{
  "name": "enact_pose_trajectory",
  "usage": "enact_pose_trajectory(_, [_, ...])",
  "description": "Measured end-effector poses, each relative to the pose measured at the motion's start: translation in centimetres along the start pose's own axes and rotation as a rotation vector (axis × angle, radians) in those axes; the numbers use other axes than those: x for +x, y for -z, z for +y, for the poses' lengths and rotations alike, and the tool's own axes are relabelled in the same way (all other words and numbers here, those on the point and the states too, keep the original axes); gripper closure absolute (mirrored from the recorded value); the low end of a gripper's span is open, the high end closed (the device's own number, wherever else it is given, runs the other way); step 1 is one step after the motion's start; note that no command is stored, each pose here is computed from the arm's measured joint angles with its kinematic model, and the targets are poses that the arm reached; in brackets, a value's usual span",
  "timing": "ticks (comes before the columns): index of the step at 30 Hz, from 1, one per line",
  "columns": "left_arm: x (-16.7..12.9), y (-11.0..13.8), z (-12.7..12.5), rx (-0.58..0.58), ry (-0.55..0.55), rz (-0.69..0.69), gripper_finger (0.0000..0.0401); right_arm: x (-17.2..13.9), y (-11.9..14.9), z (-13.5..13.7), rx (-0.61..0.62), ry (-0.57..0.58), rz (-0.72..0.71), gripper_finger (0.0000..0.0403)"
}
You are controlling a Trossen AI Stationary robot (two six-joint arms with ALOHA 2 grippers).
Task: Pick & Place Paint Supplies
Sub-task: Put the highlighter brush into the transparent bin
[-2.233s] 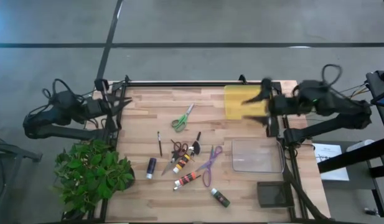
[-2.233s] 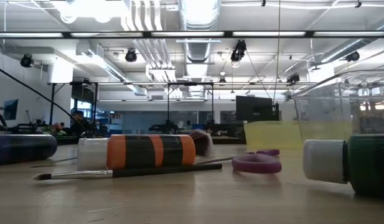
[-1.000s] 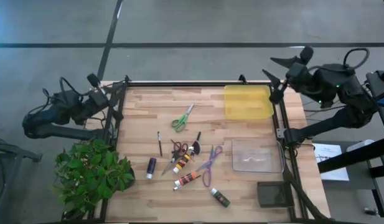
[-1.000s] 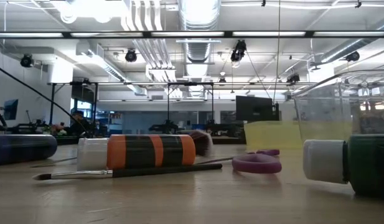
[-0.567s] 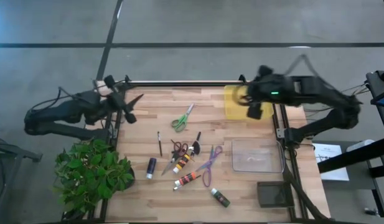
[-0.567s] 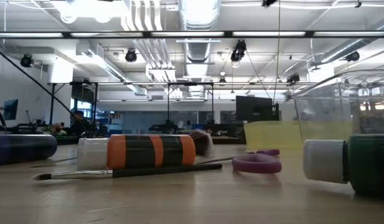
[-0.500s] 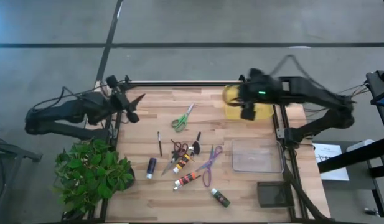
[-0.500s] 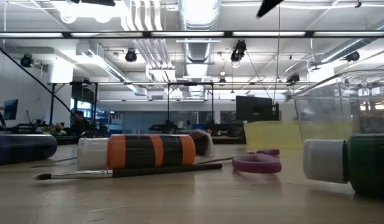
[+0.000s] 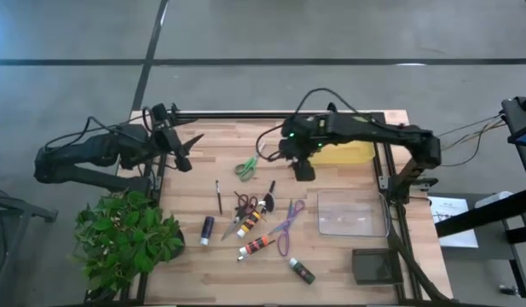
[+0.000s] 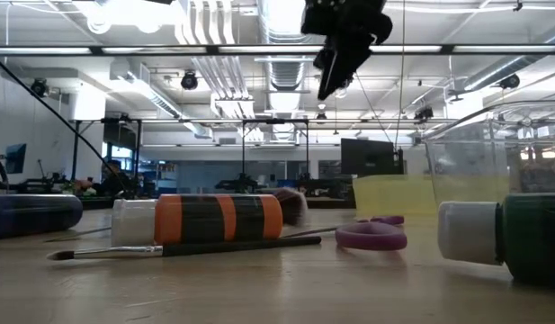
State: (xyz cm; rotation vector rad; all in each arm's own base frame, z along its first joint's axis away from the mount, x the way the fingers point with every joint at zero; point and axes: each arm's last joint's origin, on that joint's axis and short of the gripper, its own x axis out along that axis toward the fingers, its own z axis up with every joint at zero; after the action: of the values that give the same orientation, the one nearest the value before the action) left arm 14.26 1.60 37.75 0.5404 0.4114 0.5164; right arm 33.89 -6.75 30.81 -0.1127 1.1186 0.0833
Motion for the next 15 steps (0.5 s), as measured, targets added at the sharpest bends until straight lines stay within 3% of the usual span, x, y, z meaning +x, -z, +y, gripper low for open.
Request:
enact_pose_trajectory(6, [1.1,1.2,-1.8,-0.049,0.096,-0.006,0.0188,3.5,-0.6,2.2,-0.079,-0.096,0.004,0.0196])
enact_pose_trajectory(15, [2.9,2.6,-3.8,-0.118,0.058,-0.094,0.0188,7.3,-0.8,4.8,-0.142,-0.115,-0.046,0.0196])
